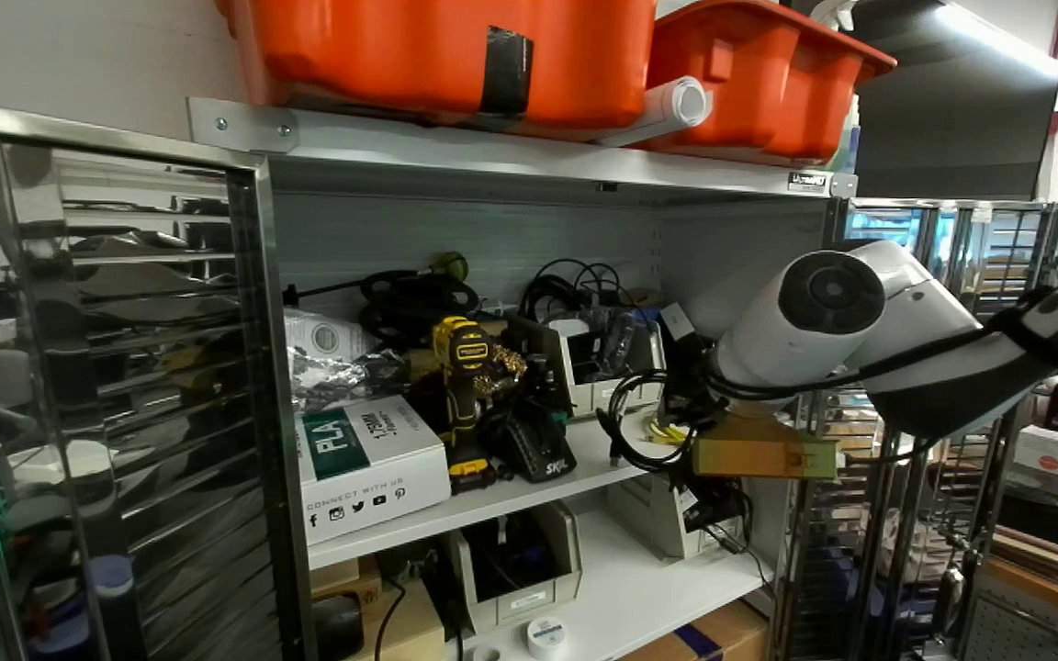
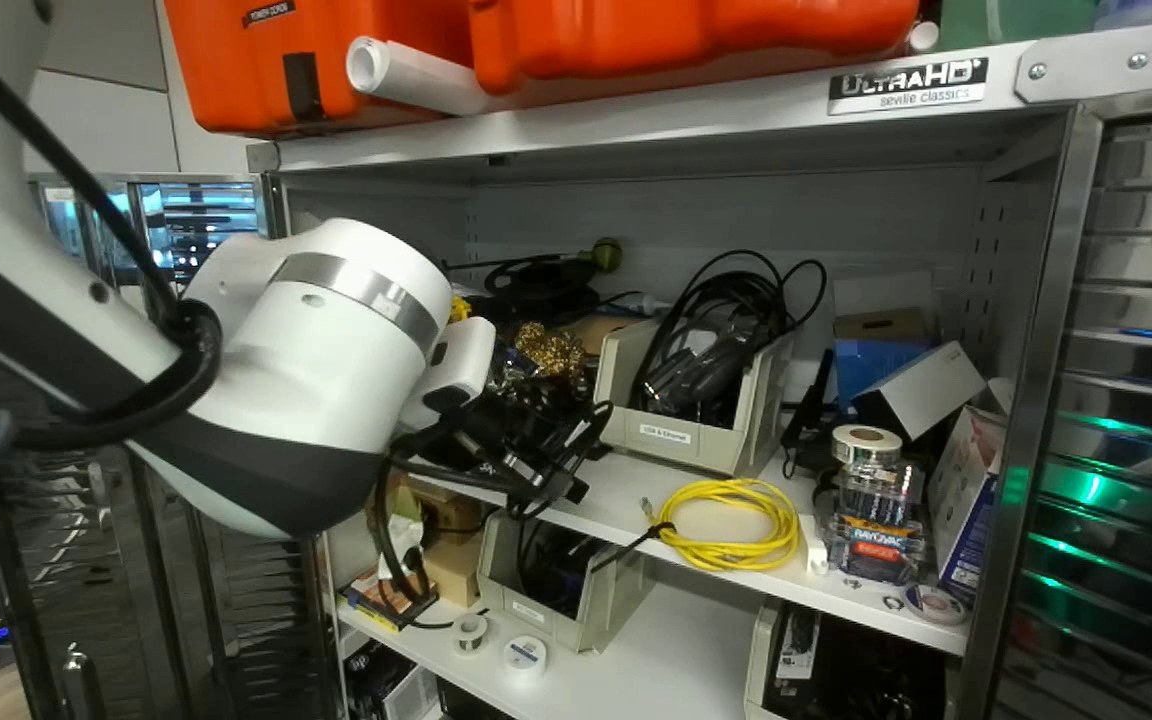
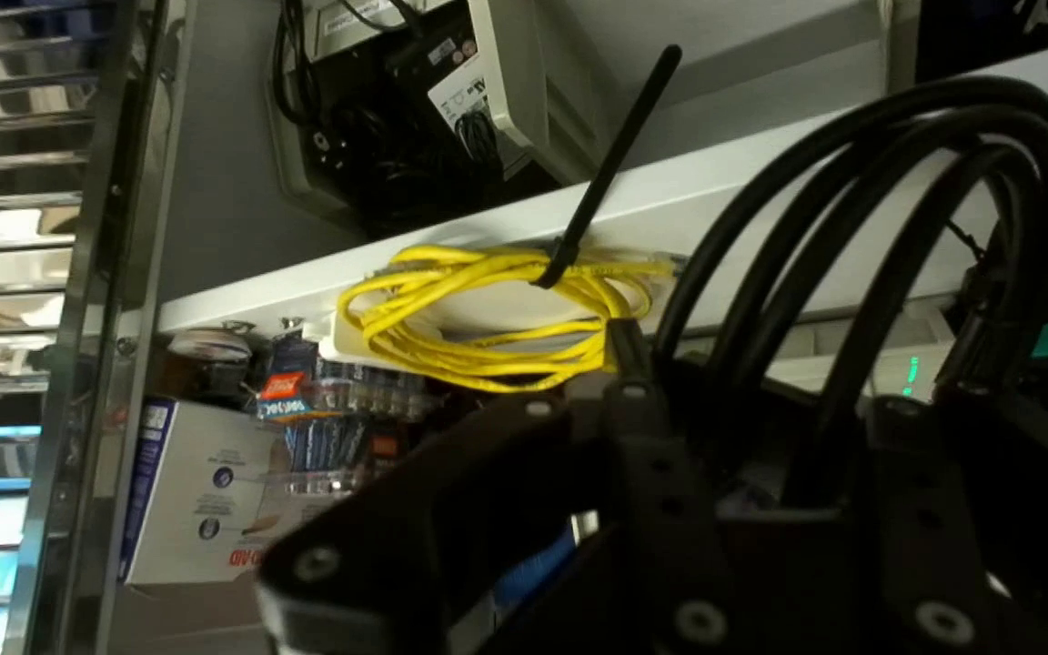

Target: Pick up the black cable and put it in the box.

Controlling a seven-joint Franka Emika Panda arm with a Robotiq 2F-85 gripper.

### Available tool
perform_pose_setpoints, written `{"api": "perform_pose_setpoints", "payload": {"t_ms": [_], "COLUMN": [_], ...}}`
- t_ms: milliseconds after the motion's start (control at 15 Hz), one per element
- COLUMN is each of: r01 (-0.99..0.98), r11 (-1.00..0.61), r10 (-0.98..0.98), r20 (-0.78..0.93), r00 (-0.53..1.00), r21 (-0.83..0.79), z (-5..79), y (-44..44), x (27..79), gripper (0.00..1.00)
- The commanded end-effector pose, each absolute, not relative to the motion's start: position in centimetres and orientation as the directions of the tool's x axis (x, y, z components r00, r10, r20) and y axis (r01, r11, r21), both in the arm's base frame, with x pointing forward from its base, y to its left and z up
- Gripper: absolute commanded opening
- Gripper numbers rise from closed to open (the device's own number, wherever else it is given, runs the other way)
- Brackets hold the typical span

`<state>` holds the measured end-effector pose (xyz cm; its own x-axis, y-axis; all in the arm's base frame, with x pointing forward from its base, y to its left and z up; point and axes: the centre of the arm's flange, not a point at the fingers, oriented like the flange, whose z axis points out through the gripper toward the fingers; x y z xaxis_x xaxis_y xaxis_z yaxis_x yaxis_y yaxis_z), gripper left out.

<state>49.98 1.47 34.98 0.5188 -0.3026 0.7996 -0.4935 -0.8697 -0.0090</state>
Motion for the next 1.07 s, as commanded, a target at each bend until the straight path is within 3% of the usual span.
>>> {"api": "perform_pose_setpoints", "payload": {"t_ms": [0, 1000], "r01": [-0.498, -0.504], "r11": [-0.865, -0.849], "r10": [-0.280, -0.250], "r20": [0.877, 0.962], "r00": [0.390, 0.114], "r21": [-0.055, -0.161], "z": [36.0, 45.1], "y": [1.4, -1.4], "x": [48.6, 56.9], "gripper": [0.01, 0.01]}}
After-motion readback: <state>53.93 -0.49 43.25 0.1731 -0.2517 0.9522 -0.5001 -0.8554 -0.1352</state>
